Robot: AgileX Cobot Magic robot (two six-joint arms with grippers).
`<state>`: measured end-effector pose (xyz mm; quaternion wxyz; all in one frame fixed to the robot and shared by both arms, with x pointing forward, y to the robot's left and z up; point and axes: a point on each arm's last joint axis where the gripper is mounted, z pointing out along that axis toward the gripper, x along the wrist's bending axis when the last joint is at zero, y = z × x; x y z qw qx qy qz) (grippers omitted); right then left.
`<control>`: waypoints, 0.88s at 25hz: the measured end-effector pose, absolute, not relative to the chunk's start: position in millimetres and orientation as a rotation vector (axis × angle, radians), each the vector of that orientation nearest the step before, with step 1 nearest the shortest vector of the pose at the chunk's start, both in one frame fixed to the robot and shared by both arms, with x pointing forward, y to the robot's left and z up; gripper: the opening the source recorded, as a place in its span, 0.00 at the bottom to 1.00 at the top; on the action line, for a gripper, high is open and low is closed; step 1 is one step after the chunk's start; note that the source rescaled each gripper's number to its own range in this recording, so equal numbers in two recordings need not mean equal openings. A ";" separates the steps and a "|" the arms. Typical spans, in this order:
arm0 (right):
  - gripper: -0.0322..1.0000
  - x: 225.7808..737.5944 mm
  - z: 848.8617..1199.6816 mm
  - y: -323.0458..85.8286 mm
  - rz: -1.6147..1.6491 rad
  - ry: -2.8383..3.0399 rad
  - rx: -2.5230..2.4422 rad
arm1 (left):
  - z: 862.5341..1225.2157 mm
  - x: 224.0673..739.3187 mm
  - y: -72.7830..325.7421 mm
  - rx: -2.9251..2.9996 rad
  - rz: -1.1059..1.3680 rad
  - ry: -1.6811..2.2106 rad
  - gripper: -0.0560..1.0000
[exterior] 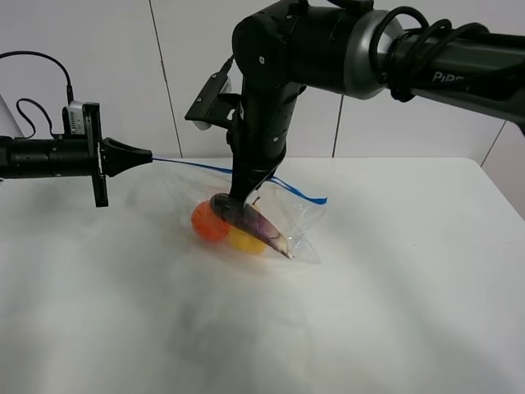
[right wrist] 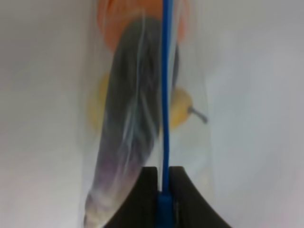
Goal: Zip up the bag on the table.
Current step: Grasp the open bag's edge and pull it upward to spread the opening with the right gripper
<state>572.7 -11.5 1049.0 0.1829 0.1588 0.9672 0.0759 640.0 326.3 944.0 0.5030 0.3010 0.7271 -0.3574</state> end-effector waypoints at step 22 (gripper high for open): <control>0.03 548.7 1107.3 -30.6 0.352 2.672 0.580 | 945.7 639.3 350.1 0.651 -0.819 1.754 0.05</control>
